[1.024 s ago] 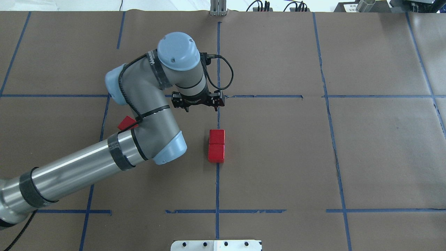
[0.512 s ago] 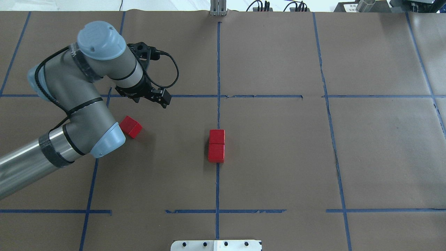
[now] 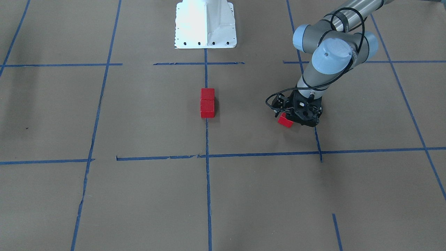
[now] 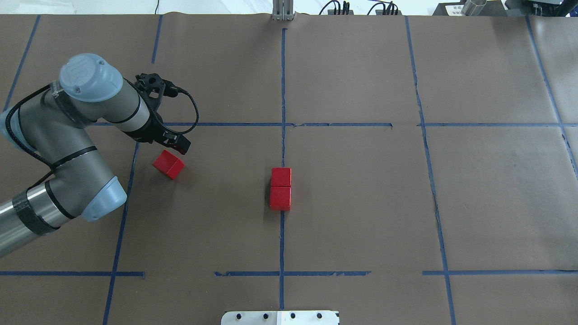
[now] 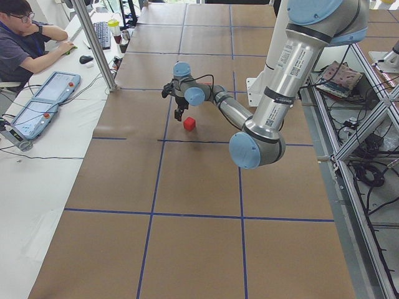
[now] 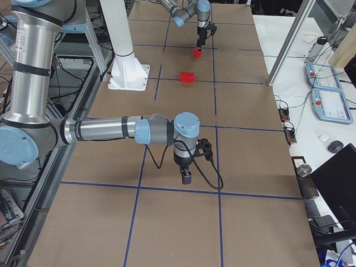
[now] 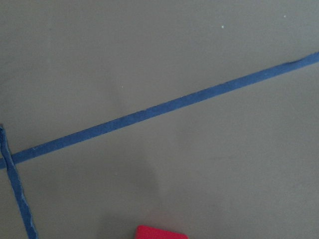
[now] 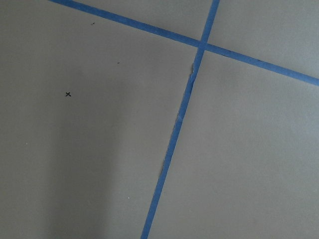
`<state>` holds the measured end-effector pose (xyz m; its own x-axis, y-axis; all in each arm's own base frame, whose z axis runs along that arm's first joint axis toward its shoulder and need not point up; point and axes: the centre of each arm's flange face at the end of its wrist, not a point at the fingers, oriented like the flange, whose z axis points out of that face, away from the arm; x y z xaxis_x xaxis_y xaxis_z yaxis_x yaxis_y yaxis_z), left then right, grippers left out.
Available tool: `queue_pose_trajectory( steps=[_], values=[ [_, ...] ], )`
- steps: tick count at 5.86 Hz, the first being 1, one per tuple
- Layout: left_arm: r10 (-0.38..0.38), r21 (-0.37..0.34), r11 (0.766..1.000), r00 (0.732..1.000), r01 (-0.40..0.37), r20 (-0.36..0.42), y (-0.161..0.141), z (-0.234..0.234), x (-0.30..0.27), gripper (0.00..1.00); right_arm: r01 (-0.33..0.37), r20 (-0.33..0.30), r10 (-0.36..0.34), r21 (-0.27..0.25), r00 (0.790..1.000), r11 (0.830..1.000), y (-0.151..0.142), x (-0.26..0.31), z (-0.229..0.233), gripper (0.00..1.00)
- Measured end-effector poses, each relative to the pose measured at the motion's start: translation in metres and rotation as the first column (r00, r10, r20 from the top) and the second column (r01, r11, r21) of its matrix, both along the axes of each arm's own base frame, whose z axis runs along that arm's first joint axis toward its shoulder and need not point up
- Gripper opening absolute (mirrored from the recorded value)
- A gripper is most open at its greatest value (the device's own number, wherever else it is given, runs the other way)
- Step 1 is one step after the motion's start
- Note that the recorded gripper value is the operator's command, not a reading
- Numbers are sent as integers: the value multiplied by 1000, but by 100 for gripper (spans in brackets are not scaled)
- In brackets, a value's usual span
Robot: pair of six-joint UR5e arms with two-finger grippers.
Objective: Form red blocks into L shape at center
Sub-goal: 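Lower the left gripper and grasp the last red cube, then carry the cube with the left gripper and set it beside the farther cube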
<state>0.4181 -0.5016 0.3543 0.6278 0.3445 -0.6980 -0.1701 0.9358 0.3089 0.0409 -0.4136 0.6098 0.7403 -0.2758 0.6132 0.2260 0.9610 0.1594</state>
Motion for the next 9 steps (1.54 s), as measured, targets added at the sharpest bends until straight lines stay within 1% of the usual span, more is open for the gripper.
queue_pose_trajectory(
  steps=[3, 4, 5, 6, 7, 8, 9],
  values=[
    [15, 18, 1000, 1000, -15, 17, 16, 9, 21, 100, 3, 0, -3, -3, 1000, 1000, 0, 0, 3, 100],
    [23, 14, 1000, 999, -23, 24, 20, 13, 26, 78, 3, 0, -3, -4, 1000, 1000, 0, 0, 3, 100],
    [31, 7, 1000, 999, -31, 32, 23, 17, 31, 30, 4, 0, -4, -4, 1000, 1000, 1, 0, 3, 100],
    [36, -2, 999, 999, -36, 41, 24, 19, 35, 9, 4, 0, -4, -4, 1000, 1000, 1, 0, 4, 100],
    [40, -16, 999, 998, -40, 55, 25, 16, 37, 10, 4, 0, -4, -4, 1000, 1000, 0, 0, 3, 100],
    [32, -56, 998, 996, -28, 86, 20, -7, 41, 10, 4, 0, -4, -3, 1000, 1000, 0, 0, 3, 100],
    [-29, -150, 987, 991, 48, 129, 13, -48, 45, 10, 3, 0, -3, -1, 1000, 1000, 0, 0, 2, 100]
  ],
)
